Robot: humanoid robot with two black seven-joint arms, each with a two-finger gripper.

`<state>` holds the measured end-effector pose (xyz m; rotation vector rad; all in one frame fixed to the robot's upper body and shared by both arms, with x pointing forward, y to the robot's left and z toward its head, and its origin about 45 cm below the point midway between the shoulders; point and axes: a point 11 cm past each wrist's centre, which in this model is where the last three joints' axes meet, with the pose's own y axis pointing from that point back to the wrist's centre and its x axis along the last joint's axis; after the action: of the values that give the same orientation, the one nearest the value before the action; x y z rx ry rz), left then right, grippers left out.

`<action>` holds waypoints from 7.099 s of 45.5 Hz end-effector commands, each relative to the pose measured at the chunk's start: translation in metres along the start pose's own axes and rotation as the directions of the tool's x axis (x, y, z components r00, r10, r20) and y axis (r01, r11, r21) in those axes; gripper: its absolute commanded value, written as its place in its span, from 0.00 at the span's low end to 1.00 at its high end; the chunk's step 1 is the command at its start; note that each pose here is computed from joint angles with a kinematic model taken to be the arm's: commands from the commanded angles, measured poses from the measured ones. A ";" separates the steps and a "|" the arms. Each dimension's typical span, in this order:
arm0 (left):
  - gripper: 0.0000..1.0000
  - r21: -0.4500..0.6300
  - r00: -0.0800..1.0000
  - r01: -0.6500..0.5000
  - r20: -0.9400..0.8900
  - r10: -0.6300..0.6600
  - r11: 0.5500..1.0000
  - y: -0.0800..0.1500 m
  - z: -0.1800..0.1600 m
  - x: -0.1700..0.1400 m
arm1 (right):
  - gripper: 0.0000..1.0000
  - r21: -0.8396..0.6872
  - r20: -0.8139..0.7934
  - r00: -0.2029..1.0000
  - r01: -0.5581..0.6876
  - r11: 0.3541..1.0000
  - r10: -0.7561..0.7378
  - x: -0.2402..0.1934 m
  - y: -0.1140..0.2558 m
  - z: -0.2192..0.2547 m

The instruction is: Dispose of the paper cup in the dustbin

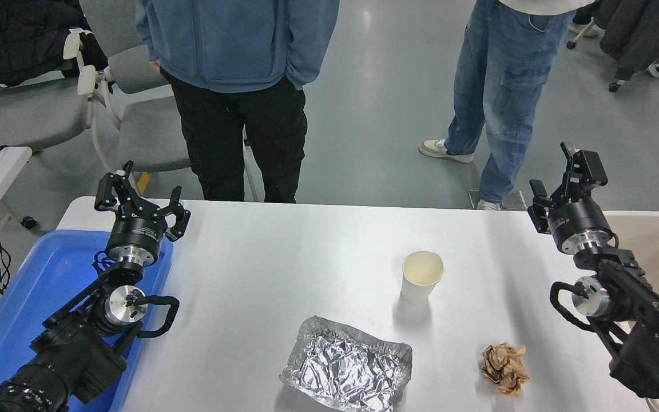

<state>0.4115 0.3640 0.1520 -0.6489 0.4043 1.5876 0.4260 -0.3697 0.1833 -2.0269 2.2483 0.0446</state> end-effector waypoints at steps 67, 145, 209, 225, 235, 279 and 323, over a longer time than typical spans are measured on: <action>1.00 0.001 1.000 0.000 -0.001 0.000 1.000 0.000 0.000 0.000 | 1.00 0.005 0.008 0.999 -0.047 0.999 0.047 0.010 -0.010 -0.006; 1.00 0.001 1.000 0.000 -0.001 0.000 1.000 0.000 0.000 0.000 | 1.00 -0.748 -0.589 -0.257 0.531 0.397 -0.766 -0.123 0.048 -0.049; 1.00 0.001 1.000 0.001 -0.002 -0.001 1.000 0.000 0.000 0.000 | 1.00 -0.875 -0.483 -0.493 0.298 0.382 -0.723 -0.151 0.031 0.053; 1.00 0.002 1.000 0.003 -0.003 -0.003 1.000 0.000 -0.001 -0.001 | 1.00 -0.869 -0.495 -0.497 0.281 0.407 -0.713 -0.144 0.025 0.053; 1.00 0.001 1.000 0.001 -0.002 -0.001 1.000 0.000 0.000 0.000 | 0.91 -0.871 -0.492 -0.499 0.278 0.405 -0.714 -0.140 0.026 0.057; 1.00 0.000 1.000 0.002 -0.002 -0.002 1.000 0.000 0.000 -0.001 | 0.00 -0.868 -0.497 -0.534 0.292 0.402 -0.684 -0.151 0.022 0.045; 1.00 0.000 1.000 0.003 -0.003 -0.003 1.000 0.000 -0.001 -0.001 | 0.00 -0.773 -0.632 -0.524 0.477 0.417 -0.572 -0.208 0.036 -0.229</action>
<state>0.4121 0.3627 0.1521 -0.6497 0.4066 1.5846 0.4106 -0.1879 0.3859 -3.6055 0.2213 -2.1265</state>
